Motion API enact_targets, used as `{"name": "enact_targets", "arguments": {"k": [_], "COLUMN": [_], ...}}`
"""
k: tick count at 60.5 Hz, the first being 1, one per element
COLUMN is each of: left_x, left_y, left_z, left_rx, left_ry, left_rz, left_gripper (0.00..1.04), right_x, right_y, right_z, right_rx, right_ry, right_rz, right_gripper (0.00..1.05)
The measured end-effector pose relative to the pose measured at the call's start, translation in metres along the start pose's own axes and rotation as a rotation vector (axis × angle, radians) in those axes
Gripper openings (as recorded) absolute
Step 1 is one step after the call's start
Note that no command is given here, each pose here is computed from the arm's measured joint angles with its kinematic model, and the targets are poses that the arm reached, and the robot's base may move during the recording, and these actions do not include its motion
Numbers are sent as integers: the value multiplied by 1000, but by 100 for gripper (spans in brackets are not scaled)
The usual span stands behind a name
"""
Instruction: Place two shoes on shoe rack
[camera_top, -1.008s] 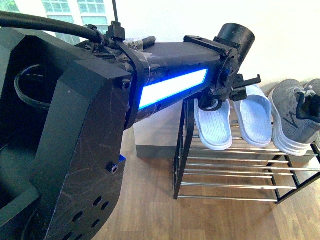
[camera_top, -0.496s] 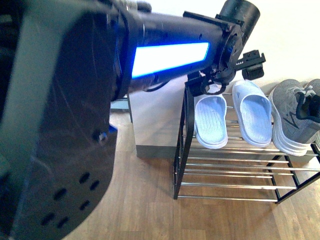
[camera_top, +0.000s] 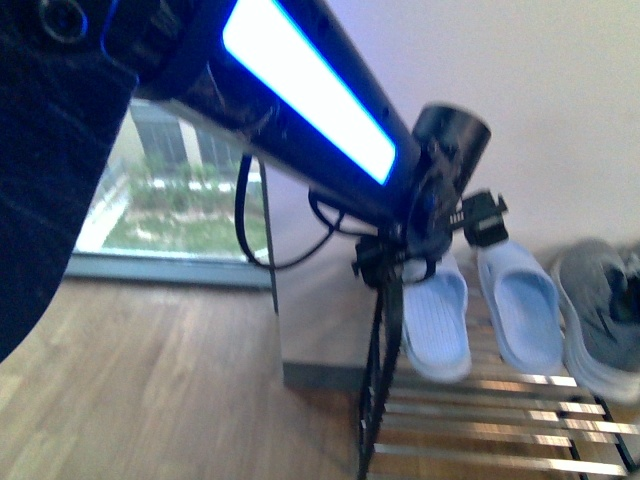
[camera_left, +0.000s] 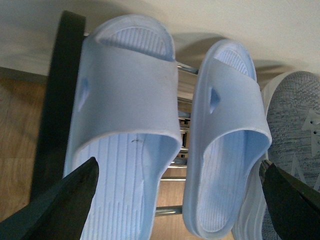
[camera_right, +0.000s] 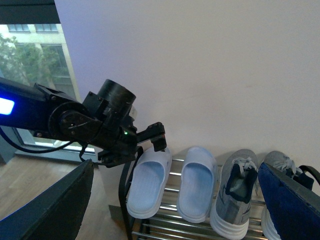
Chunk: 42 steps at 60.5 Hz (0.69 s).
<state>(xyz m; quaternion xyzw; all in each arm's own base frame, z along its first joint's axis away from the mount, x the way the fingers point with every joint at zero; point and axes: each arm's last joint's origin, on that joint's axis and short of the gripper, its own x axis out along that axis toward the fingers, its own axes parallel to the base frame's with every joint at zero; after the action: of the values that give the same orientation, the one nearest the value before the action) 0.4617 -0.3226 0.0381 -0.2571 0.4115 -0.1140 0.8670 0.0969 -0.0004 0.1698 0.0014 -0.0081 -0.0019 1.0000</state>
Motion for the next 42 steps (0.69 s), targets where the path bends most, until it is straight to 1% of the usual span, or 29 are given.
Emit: {"name": "enact_targets", "arguments": {"k": [7, 14, 19, 26, 31, 36, 42], "left_x": [-19, -43, -68, -93, -105, -118, -142], "left_y": [16, 38, 48, 63, 76, 90, 96], "left_z": [10, 22, 41, 58, 59, 53, 48], "left_rx": [-48, -111, -157, -216, -233, -244, -233], "left_ry": [-42, -75, -134, -190, -207, -219, -249], "left_rz": [2, 14, 1, -5, 10, 34, 53], "left_gripper": [95, 95, 95, 95, 95, 95, 95], "right_x": [0, 0, 0, 0, 0, 0, 0], "right_y": [0, 0, 0, 0, 0, 0, 0], "right_z": [0, 0, 0, 0, 0, 0, 0], "right_rx": [0, 0, 0, 0, 0, 0, 0], "right_ry": [0, 0, 0, 0, 0, 0, 0], "right_rz": [0, 0, 0, 0, 0, 0, 0], "right_gripper": [95, 95, 95, 95, 95, 95, 95]}}
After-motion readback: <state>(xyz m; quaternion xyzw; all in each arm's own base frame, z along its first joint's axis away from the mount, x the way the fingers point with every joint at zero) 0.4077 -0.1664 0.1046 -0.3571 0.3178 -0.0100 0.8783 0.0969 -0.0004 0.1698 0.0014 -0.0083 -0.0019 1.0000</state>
